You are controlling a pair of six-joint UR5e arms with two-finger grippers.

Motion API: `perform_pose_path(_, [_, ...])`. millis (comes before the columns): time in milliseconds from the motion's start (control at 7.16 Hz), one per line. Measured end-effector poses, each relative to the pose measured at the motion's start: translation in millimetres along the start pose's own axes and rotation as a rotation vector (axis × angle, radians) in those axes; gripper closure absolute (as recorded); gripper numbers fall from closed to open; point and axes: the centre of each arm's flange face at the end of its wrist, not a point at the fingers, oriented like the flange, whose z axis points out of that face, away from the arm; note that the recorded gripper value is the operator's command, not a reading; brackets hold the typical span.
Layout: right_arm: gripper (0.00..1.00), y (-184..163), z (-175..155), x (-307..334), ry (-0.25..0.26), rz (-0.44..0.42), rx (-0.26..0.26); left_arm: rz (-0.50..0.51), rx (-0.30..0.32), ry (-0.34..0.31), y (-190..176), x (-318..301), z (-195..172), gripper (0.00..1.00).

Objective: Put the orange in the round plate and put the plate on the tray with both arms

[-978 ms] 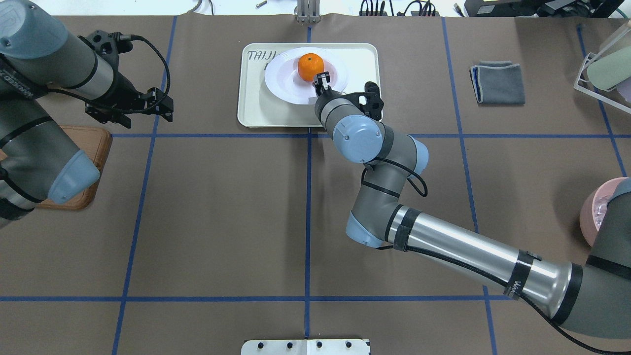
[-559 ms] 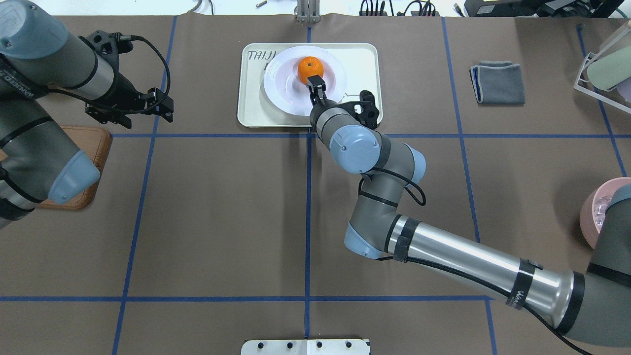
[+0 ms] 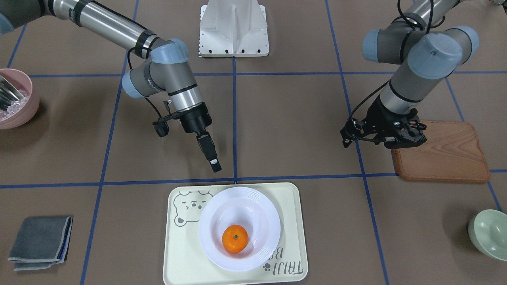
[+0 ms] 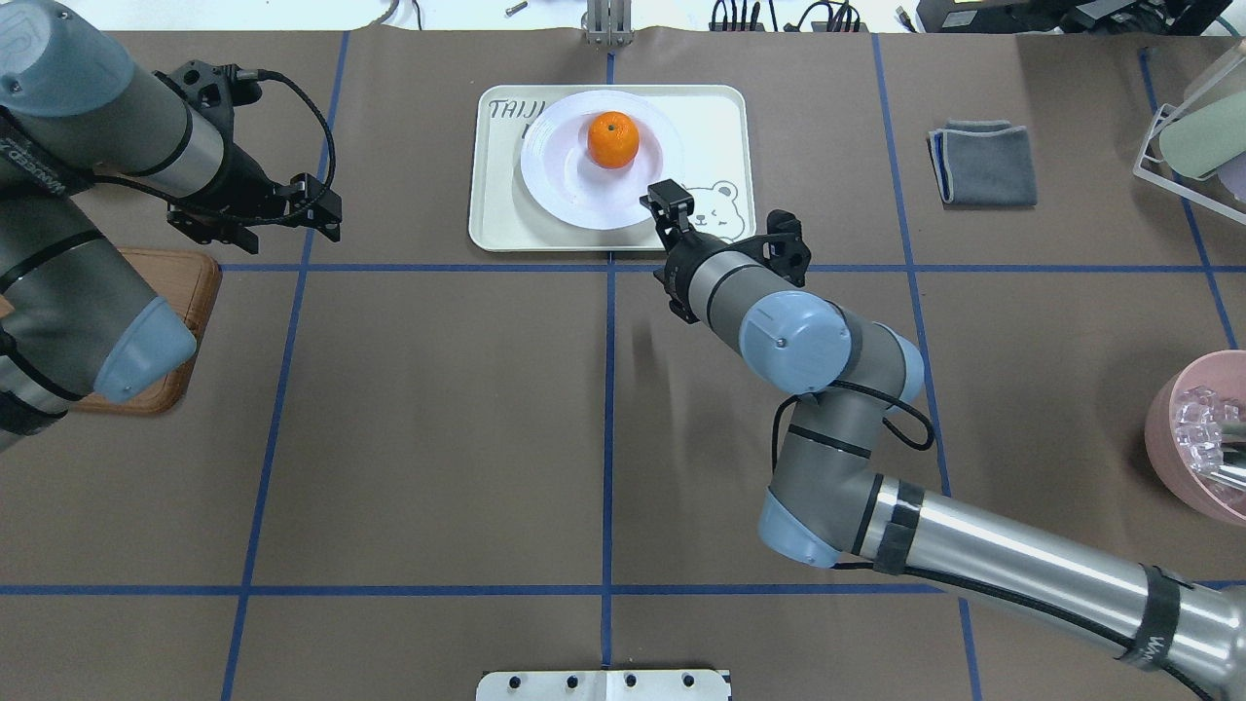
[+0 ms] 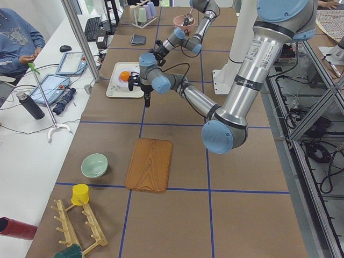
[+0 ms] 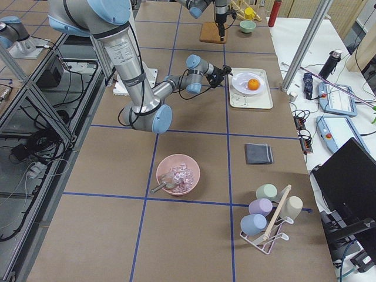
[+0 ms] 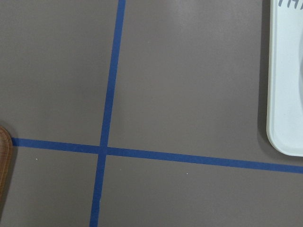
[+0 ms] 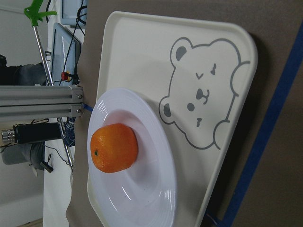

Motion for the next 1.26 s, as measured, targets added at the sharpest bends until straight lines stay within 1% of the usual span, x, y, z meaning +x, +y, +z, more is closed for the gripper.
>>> perform_pose_path(140, [0.0,-21.5,-14.5,-0.4,0.027,-0.078,-0.029,0.002,0.0,-0.002,-0.1,-2.2,0.2,0.02])
perform_pose_path(279, [0.0,-46.2,-26.9,2.1,0.059,-0.189,-0.057,0.002,0.001,-0.005,-1.9,-7.1,-0.8,0.02])
perform_pose_path(419, [0.0,-77.9,-38.7,3.4,0.097,-0.307,-0.085,0.009,0.007,-0.01,-5.8,-15.9,-4.0,0.02])
perform_pose_path(559, [0.0,-117.4,-49.0,-1.5,0.14,-0.399,-0.113,0.03,0.015,-0.021,-11.3,-32.0,-8.5,0.02])
perform_pose_path(698, [0.0,-164.0,-59.9,-13.7,0.183,-0.466,-0.138,0.054,0.02,-0.028,-18.7,-52.7,-16.1,0.02])
perform_pose_path(838, [0.0,-223.0,-76.4,-33.2,0.229,-0.538,-0.171,0.08,0.016,-0.028,-26.8,-77.5,-26.6,0.02])
perform_pose_path(978, [0.0,-286.1,-98.6,-50.4,0.278,-0.632,-0.21,0.109,0.015,-0.03,-34.2,-103.7,-37.2,0.02])
perform_pose_path(1117, [0.0,-346.4,-123.7,-62.3,0.333,-0.772,-0.24,0.152,0.021,-0.042,-41.0,-132.1,-47.7,0.02])
perform_pose_path(1257, [0.0,-392.4,-144.2,-67.3,0.386,-0.91,-0.256,0.199,0.023,-0.065,-48.0,-157.5,-58.5,0.02])
